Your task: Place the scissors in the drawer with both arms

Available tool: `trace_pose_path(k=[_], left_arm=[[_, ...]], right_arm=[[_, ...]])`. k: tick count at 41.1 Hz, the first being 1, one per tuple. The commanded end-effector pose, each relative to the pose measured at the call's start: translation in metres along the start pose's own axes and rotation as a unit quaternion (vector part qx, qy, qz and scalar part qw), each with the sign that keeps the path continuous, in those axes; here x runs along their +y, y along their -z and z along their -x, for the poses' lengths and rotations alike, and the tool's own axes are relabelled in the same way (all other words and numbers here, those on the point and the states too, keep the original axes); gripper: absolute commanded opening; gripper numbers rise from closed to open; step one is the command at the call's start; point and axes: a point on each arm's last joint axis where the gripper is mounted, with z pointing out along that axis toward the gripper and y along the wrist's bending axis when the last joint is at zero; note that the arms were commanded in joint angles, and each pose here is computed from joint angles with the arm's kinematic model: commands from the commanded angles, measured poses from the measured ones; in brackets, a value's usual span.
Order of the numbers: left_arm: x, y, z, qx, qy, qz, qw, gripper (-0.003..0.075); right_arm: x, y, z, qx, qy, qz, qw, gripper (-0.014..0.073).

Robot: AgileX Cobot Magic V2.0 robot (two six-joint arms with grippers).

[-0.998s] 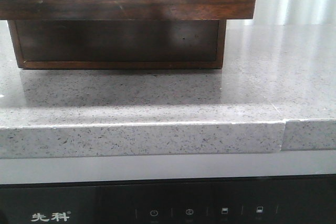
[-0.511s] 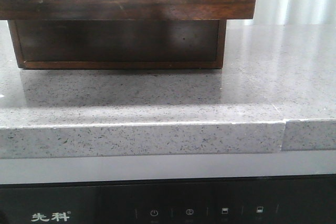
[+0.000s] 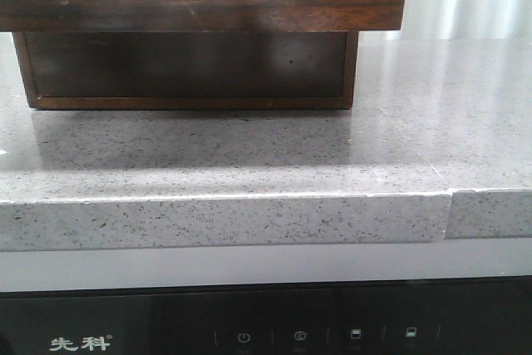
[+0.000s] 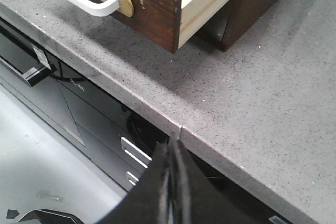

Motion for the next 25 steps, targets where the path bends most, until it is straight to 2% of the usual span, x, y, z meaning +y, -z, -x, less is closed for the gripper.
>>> trace_pose_path(k=[1,12,18,25], left_arm=[[0.000,0.001,0.001,-0.042,0.001,-0.005,0.999,-0.0020],[0.000,0.001,0.001,-0.042,0.001,-0.005,0.999,-0.0020],[0.000,0.001,0.000,-0.041,0.001,-0.005,0.999,-0.0020],[0.000,0.001,0.000,-0.041,0.000,-0.004,0.999,-0.0020]], right_arm=[[-0.002,0.003,0.011,-0.041,0.006,-0.009,0.999,-0.0067],[-0.002,0.004,0.006,-0.045,0.004,-0.018,0.999,-0.0067],[-0.009,0.002,-0.012,-0.074,-0.022,-0.100,0.992,-0.0067],[-0.015,-0.013,-0.046,-0.148,-0.047,-0.207,0.966,-0.0067]])
